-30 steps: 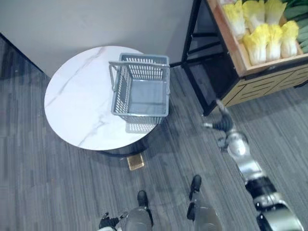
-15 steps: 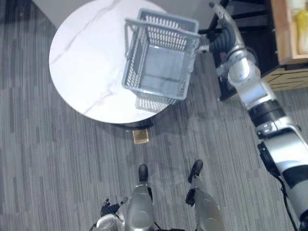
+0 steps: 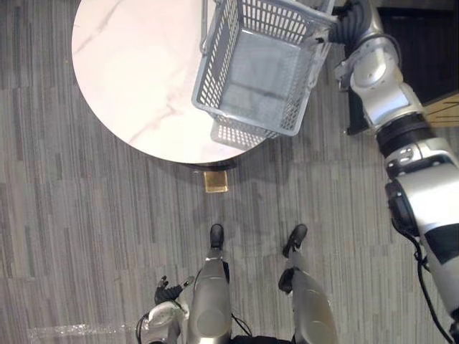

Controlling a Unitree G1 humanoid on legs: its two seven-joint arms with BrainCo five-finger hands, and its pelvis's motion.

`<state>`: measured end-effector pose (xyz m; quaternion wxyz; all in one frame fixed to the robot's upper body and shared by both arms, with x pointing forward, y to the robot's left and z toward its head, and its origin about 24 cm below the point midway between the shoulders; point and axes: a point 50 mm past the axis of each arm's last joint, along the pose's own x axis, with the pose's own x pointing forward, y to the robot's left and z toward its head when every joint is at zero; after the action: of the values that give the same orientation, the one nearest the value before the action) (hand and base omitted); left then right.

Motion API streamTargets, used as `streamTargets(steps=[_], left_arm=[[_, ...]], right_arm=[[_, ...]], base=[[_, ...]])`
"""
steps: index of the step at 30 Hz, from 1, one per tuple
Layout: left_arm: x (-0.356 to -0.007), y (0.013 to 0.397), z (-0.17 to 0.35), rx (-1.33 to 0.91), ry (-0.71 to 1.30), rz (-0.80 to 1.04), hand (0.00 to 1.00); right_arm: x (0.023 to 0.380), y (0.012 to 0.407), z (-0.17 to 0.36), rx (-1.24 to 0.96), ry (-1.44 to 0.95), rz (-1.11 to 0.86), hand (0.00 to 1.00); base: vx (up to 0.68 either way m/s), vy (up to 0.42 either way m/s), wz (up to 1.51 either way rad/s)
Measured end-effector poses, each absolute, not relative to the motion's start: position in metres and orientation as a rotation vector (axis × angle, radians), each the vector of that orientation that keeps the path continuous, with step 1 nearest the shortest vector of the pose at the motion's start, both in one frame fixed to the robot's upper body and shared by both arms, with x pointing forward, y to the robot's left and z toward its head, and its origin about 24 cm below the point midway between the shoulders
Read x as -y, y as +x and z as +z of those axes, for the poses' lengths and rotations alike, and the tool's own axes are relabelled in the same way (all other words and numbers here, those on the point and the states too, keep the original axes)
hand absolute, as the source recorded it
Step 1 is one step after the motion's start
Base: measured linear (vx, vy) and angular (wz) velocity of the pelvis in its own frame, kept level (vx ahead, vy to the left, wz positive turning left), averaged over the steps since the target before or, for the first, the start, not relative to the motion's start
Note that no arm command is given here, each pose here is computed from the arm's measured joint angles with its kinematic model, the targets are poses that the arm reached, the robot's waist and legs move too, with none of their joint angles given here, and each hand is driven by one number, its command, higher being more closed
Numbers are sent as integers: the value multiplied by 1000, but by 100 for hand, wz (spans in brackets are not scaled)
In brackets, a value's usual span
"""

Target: Pick vegetable in the basket

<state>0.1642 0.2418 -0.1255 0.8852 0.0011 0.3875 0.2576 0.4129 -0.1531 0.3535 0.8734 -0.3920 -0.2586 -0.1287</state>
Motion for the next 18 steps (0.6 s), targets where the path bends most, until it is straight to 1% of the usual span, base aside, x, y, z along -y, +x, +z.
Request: streamTargets(steps=[10, 18], left_arm=[[-236, 168, -125, -804, 29, 510, 0], [-235, 171, -124, -799, 37, 494, 0]], right_arm=[[176, 412, 363, 502, -828, -348, 0], [180, 410, 367, 508, -833, -363, 0]], base=[[40, 11, 9], [39, 8, 2]])
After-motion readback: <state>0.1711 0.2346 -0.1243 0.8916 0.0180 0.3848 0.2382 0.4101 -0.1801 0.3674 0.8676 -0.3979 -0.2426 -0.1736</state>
